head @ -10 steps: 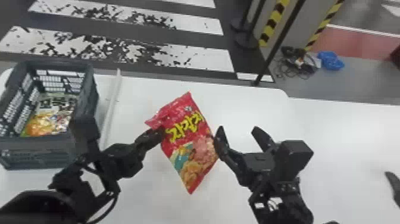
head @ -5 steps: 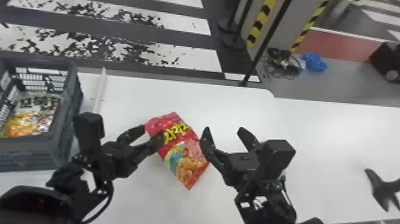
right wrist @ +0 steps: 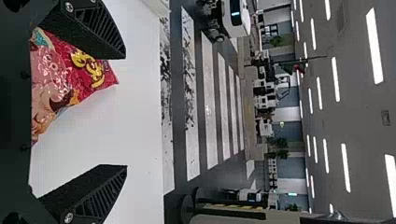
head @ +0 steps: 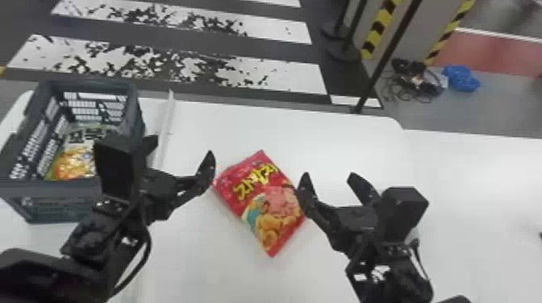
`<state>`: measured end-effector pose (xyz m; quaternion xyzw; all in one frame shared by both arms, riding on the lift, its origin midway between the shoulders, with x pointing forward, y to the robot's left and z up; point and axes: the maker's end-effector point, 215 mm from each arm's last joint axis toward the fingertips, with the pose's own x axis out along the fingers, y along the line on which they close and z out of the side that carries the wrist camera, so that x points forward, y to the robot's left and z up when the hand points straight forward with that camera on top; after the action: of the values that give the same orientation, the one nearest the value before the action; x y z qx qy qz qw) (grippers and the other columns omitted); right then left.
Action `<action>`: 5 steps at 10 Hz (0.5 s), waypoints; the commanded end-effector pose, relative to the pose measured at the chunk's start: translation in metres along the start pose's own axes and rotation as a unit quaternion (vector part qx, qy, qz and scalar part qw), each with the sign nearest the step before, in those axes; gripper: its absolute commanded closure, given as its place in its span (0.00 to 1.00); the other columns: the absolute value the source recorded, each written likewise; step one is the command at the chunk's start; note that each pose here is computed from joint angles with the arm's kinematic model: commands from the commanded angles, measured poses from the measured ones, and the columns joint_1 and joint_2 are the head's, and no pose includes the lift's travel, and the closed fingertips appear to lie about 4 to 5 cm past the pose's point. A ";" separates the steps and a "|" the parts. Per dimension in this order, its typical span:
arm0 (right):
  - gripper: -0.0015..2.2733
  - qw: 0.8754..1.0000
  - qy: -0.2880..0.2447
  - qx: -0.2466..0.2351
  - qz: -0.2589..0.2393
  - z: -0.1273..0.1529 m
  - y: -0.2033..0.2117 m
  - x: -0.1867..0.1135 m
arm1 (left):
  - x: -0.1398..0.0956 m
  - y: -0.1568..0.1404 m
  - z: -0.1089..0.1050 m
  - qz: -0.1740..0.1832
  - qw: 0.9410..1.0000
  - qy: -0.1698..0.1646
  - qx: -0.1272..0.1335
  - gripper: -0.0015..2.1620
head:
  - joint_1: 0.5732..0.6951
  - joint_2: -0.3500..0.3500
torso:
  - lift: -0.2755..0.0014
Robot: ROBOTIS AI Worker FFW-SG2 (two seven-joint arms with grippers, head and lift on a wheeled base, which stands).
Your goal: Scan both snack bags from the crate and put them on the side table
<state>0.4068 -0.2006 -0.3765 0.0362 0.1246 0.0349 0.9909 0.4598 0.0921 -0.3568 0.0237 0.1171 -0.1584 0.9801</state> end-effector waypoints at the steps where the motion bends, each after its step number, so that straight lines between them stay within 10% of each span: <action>1: 0.06 1.000 0.002 -0.001 0.001 -0.003 0.000 0.004 | -0.015 0.023 0.020 0.023 0.999 -0.033 0.022 0.03 | 1.00 0.29 | 0.68; 5: 0.06 0.997 0.045 0.045 0.031 -0.023 -0.007 0.020 | -0.060 0.082 0.035 0.067 0.994 -0.080 0.038 0.04 | 1.00 0.42 | 0.68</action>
<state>0.4189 -0.2003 -0.3986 0.0807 0.1608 0.0649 0.9815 0.4418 0.1754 -0.3090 0.0566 0.0329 -0.1050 0.9923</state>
